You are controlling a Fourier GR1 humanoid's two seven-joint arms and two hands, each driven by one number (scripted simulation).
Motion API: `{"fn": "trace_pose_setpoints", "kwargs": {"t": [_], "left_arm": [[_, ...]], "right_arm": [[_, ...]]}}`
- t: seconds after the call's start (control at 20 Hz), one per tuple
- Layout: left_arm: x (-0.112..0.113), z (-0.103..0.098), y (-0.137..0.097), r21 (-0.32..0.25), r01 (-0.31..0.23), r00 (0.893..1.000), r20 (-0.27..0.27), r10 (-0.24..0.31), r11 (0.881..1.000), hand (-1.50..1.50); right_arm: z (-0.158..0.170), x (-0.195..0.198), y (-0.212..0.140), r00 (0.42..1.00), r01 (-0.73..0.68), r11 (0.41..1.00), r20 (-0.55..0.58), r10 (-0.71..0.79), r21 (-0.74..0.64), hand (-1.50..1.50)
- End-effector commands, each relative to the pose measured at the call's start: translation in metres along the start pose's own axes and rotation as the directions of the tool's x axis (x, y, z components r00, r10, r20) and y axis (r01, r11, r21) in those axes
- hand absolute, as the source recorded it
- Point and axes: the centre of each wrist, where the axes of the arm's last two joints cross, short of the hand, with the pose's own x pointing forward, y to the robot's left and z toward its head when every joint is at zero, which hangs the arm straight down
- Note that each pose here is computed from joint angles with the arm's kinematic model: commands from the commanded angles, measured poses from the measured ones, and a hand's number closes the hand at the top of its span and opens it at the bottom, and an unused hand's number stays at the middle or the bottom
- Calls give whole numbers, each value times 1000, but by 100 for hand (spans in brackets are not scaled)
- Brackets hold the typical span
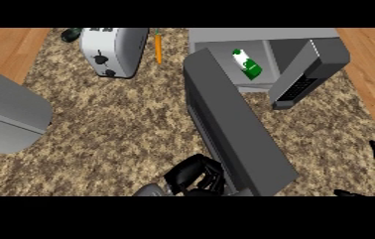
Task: Pick up the milk, place it into the microwave and close the microwave
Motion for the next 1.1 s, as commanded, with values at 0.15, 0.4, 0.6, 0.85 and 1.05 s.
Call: {"fn": "trace_pose_setpoints", "kwargs": {"t": [0.15,0.4,0.6,0.85,1.05], "left_arm": [[14,-16,-25,12,-31,995,92,30,999,150],[35,-33,-17,68,-22,996,91,16,997,-150],[47,-42,-12,132,-13,994,107,-1,991,150],[63,-57,4,192,-18,994,108,-3,981,150],[79,-70,18,256,25,979,190,-75,966,150]], "right_arm": [[-24,7,23,988,109,984,96,-124,143,-150],[-37,17,23,978,125,975,145,-152,183,-150],[-45,24,36,977,133,964,133,-167,229,-150],[-65,35,39,972,146,955,141,-187,258,-150],[-73,42,43,972,141,936,135,-193,322,-150]]}}
